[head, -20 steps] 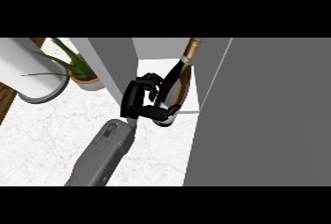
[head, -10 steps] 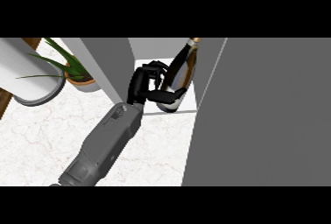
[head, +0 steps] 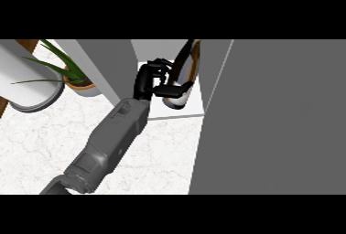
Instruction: Pick up the wine, place it into the cabinet and close the cabinet
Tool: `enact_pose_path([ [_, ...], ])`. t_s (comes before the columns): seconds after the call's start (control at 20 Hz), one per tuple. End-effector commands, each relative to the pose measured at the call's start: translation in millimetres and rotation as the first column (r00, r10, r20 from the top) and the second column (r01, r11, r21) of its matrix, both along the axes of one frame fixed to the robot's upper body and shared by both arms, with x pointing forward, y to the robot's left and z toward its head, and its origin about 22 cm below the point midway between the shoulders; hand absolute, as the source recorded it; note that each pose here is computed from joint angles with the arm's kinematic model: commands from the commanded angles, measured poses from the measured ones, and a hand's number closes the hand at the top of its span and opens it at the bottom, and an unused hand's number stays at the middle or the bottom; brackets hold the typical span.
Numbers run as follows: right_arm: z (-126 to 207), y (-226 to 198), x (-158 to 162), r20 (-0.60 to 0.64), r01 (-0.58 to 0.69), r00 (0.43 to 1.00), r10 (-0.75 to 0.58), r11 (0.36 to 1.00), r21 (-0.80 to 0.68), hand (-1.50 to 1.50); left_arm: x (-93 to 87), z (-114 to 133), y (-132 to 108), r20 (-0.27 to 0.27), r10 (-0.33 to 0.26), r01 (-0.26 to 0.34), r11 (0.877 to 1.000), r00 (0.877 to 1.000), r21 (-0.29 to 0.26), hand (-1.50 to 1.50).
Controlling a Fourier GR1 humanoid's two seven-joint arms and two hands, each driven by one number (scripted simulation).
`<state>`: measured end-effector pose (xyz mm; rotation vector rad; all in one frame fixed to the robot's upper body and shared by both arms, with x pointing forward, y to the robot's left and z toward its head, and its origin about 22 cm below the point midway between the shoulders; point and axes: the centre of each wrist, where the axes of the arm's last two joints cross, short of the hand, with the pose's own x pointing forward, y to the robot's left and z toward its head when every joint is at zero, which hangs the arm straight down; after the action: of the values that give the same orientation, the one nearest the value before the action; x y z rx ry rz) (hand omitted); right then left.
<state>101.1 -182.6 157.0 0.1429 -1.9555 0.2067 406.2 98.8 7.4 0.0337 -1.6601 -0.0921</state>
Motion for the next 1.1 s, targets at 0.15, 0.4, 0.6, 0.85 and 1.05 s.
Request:
enact_pose_path([
  [0.15,21.6,-4.4,-18.1,-0.003,-0.075,0.997,0.076,0.991,0.109,-1.50,10.0,4.4,3.3,-0.038,0.022,-0.023,0.999,0.999,-0.031,1.50],
  [0.4,27.4,-8.9,-20.1,0.001,-0.078,0.997,0.079,0.993,0.092,-1.50,13.0,5.9,4.4,-0.014,0.077,-0.077,0.997,0.997,-0.009,1.50],
  [0.6,16.0,-3.4,-20.4,0.000,-0.091,0.996,0.091,0.991,0.098,-1.50,17.7,6.5,21.0,0.012,0.125,-0.126,0.992,0.992,0.029,1.50],
  [0.85,21.3,-5.3,-25.1,0.009,-0.117,0.993,0.116,0.988,0.099,-1.50,23.4,10.6,41.5,0.064,0.146,-0.152,0.982,0.987,0.108,-1.50],
  [1.05,12.3,-5.2,-22.3,-0.007,-0.101,0.995,0.101,0.991,0.087,-1.50,28.1,24.3,20.2,0.089,0.188,-0.201,0.966,0.978,0.165,-1.50],
])
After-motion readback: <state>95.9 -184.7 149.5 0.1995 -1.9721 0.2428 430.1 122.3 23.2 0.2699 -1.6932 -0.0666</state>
